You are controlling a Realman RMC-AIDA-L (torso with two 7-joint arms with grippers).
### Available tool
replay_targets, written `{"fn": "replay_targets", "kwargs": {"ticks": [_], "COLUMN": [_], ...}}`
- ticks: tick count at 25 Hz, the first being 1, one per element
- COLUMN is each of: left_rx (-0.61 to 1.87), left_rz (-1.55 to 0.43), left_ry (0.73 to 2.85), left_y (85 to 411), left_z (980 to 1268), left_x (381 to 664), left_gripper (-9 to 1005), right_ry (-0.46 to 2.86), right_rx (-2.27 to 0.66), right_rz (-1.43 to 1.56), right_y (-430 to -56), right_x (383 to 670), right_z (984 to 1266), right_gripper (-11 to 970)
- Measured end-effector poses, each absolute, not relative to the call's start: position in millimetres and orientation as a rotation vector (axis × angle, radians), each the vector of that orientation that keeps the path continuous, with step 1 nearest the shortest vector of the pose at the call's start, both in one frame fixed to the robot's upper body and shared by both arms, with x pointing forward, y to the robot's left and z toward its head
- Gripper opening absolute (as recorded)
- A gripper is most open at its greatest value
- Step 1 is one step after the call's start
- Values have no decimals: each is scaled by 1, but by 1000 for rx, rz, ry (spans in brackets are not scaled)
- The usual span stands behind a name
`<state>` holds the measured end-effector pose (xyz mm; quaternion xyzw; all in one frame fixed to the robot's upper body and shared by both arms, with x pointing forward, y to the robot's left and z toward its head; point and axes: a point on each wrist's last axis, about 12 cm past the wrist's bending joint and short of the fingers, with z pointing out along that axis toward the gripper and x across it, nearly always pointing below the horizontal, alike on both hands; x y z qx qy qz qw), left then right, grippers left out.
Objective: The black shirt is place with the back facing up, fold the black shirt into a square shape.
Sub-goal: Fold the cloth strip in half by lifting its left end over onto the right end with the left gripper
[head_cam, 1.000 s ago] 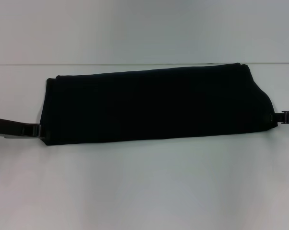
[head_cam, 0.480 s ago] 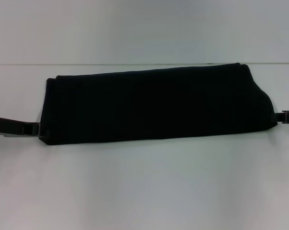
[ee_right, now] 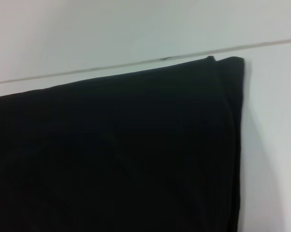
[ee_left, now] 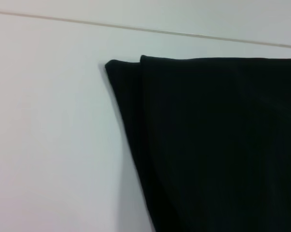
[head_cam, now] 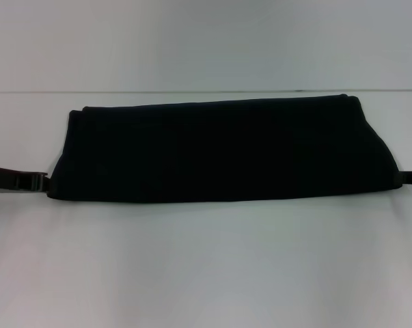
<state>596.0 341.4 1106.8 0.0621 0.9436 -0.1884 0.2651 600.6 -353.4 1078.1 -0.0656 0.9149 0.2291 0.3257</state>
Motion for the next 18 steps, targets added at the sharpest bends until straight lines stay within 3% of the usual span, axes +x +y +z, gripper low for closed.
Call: {"fn": "replay_targets", "kwargs": {"ticks": [18], "left_rx": [161], "left_rz": [-468], "left_ry": [2554], "left_y": [352], "left_z": [1111], "left_x": [591], "left_gripper": [0], "right_ry": [2401], "right_rx": [-154], "right_rz": [644], "right_y": [-360], "right_x": [590], "right_z": [1076], "right_gripper": [2]}}
